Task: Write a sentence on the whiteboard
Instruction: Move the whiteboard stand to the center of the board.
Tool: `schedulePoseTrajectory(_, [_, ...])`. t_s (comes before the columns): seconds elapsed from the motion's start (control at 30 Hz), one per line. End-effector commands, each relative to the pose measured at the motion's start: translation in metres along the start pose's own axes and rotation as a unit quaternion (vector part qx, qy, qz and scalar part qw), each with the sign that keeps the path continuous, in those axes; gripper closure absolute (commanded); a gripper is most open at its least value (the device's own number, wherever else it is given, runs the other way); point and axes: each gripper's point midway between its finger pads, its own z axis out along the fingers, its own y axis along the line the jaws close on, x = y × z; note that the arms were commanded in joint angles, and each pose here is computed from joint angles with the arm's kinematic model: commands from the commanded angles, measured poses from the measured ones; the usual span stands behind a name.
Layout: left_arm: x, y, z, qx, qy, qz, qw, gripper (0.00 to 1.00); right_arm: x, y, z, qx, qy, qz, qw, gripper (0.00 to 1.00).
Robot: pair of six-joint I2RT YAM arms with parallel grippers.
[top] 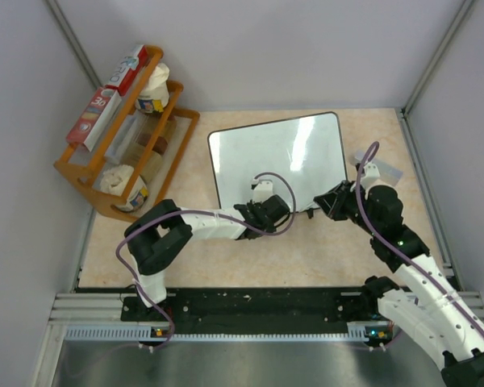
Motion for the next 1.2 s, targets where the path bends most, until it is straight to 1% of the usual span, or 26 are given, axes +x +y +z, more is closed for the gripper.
schedulePoseTrajectory(0.0, [0.055,0.03,0.013,-0.046,0.076,0.029,0.996,0.74,-0.006,0.001,-0.002,-0.006,-0.011,-0.009,1.0,1.0])
schedulePoseTrajectory(0.03, [0.057,0.032,0.011,-0.05,0.078,0.033,0.995,0.76,-0.008,0.002,-0.002,-0.007,-0.014,-0.008,1.0,1.0])
schedulePoseTrajectory(0.07, [0.056,0.031,0.01,-0.048,0.077,0.033,0.995,0.82,-0.008,0.002,-0.003,-0.007,-0.015,-0.008,1.0,1.0])
schedulePoseTrajectory(0.17, [0.06,0.031,0.005,-0.051,0.081,0.038,0.995,0.92,-0.01,0.003,-0.004,-0.007,-0.02,-0.009,1.0,1.0])
schedulePoseTrajectory(0.2, [0.062,0.031,0.004,-0.051,0.082,0.039,0.995,0.99,-0.011,0.003,-0.005,-0.008,-0.021,-0.009,1.0,1.0])
schedulePoseTrajectory(0.23, [0.064,0.03,0.002,-0.051,0.084,0.04,0.994,1.0,-0.012,0.003,-0.006,-0.008,-0.024,-0.009,1.0,1.0])
schedulePoseTrajectory(0.4, [0.075,0.033,-0.01,-0.06,0.09,0.05,0.993,1.0,-0.016,0.004,-0.01,-0.008,-0.033,-0.01,0.999,1.0])
schedulePoseTrajectory(0.5, [0.081,0.038,-0.021,-0.074,0.097,0.044,0.992,1.0,-0.016,0.004,-0.011,-0.006,-0.034,-0.01,0.999,1.0])
schedulePoseTrajectory(0.57, [0.087,0.034,-0.031,-0.072,0.1,0.043,0.991,1.0,-0.016,0.004,-0.011,-0.006,-0.035,-0.01,0.999,1.0])
schedulePoseTrajectory(0.73, [0.114,0.028,-0.05,-0.07,0.123,0.057,0.988,1.0,-0.016,0.004,-0.011,-0.006,-0.034,-0.01,0.999,1.0])
schedulePoseTrajectory(0.97, [0.157,0.021,-0.066,-0.069,0.171,0.058,0.981,1.0,-0.016,0.004,-0.012,-0.006,-0.034,-0.013,0.999,1.0])
schedulePoseTrajectory(1.03, [0.167,0.014,-0.072,-0.059,0.18,0.064,0.98,0.98,-0.017,0.004,-0.012,-0.006,-0.035,-0.013,0.999,1.0])
schedulePoseTrajectory(1.17, [0.17,0.006,-0.075,-0.049,0.18,0.075,0.98,0.95,-0.019,0.005,-0.013,-0.005,-0.037,-0.014,0.999,1.0])
